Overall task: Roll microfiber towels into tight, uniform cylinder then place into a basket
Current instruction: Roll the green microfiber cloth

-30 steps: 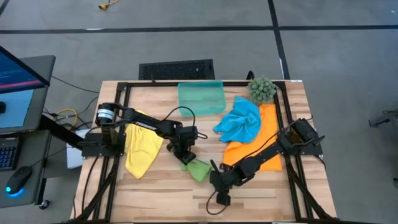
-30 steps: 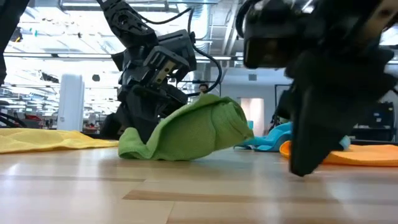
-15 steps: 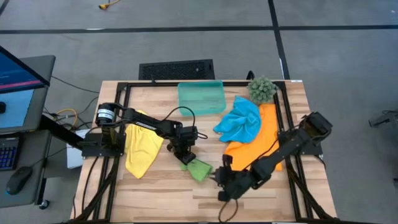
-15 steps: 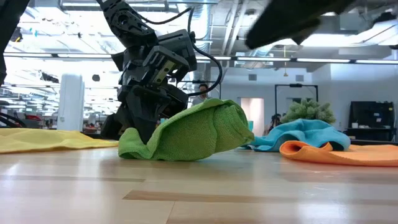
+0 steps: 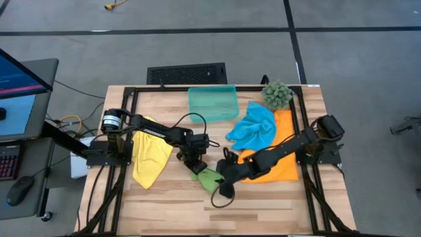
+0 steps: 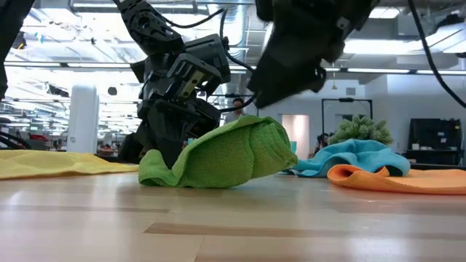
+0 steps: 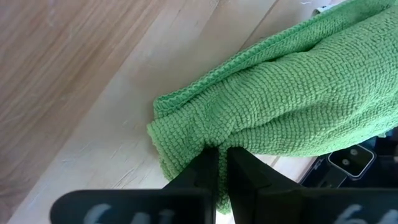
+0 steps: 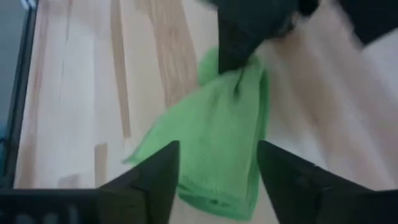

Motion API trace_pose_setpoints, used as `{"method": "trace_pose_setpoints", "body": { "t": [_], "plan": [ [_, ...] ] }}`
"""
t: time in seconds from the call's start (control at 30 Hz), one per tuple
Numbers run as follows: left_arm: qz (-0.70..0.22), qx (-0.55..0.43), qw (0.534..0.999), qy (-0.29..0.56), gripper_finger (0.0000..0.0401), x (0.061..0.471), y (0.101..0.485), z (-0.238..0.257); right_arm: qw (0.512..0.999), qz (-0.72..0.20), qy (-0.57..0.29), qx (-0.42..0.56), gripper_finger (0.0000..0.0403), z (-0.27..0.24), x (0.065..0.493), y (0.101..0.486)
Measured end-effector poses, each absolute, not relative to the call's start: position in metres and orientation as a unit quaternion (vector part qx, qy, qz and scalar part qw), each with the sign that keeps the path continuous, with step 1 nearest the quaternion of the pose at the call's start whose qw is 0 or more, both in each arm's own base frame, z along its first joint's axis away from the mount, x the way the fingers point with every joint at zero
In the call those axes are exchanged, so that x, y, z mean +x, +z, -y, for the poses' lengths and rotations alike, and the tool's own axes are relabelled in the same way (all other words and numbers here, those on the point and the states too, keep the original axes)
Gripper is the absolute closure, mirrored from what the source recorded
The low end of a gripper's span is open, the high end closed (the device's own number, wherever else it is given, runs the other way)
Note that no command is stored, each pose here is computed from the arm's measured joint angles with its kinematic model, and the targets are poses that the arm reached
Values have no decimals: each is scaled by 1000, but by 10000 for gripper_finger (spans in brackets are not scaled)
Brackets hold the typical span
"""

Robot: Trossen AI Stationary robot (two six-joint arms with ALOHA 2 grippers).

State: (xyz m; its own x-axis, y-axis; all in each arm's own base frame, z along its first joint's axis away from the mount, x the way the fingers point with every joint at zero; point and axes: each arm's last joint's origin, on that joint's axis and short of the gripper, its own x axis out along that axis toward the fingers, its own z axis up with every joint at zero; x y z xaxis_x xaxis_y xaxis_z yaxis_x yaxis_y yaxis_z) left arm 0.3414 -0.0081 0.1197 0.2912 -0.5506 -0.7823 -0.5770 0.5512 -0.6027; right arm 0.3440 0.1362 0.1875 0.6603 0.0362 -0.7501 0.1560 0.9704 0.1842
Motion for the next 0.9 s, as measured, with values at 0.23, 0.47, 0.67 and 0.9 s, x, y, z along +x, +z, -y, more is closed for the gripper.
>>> {"method": "trace_pose_setpoints", "body": {
  "t": [0.23, 0.47, 0.67, 0.9],
  "plan": [
    [-597, -470, 650, 10, 386, 341, 119, 8, 897, -415, -11, 154, 111, -125, 351, 188],
    [-598, -460, 657, 4, 385, 341, 119, 8, 880, -439, 11, 182, 111, -125, 363, 164],
    [-598, -448, 665, -1, 385, 341, 119, 8, 854, -479, 14, 205, 111, -125, 368, 136],
    [-600, -440, 669, -6, 385, 340, 119, 8, 836, -493, 30, 240, 139, -127, 373, 119]
  ]
}}
